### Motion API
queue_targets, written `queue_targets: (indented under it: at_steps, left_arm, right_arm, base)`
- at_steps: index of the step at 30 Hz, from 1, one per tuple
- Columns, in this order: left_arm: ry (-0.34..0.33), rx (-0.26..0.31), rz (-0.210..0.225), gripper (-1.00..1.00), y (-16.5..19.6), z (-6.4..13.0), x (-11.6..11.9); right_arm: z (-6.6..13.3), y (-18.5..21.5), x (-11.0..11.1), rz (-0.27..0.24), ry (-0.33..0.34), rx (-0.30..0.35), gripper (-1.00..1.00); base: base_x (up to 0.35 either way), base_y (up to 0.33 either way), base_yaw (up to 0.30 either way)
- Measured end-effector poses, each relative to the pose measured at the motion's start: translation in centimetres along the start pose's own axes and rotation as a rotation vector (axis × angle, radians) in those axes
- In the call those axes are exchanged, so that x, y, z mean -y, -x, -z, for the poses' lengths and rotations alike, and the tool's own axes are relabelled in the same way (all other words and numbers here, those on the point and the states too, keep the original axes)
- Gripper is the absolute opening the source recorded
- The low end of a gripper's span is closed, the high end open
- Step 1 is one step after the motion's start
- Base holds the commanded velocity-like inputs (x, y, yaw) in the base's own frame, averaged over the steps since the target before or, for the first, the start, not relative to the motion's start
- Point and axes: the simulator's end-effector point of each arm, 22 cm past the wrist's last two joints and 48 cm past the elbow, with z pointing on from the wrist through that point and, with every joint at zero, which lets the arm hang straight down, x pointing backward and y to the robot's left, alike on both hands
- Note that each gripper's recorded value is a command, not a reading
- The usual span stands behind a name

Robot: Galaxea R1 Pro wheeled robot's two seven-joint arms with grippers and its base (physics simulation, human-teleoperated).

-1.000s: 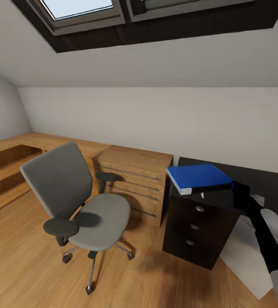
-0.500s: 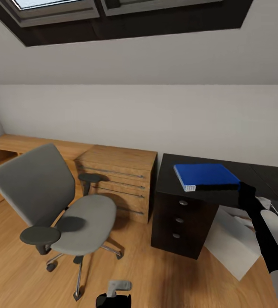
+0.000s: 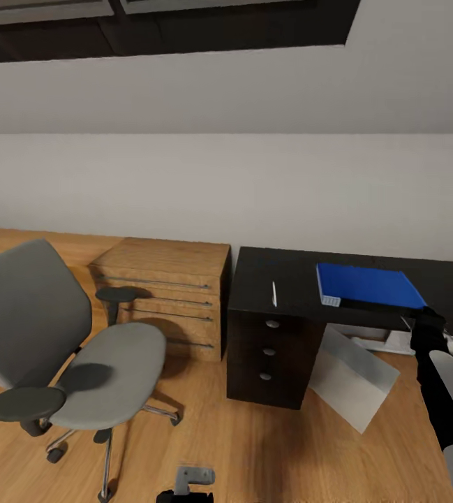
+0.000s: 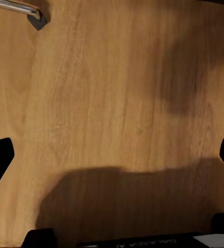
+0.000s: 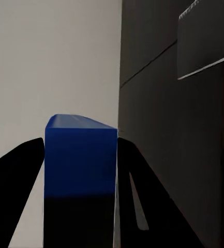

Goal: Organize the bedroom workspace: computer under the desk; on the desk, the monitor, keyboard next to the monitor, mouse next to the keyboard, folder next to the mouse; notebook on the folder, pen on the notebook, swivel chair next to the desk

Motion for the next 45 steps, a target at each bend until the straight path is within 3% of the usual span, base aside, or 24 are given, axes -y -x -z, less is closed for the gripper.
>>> queue_targets:
  at_steps: [45]
  left_arm:
    - [0.004,-0.055,-0.002,1.00,-2.2,-0.9,-0.1]
  right_arm:
    - [-0.9,0.3,2.6,0.014,-0.030,0.017,-1.00]
  base:
    - [0.000,0.000,-0.241]
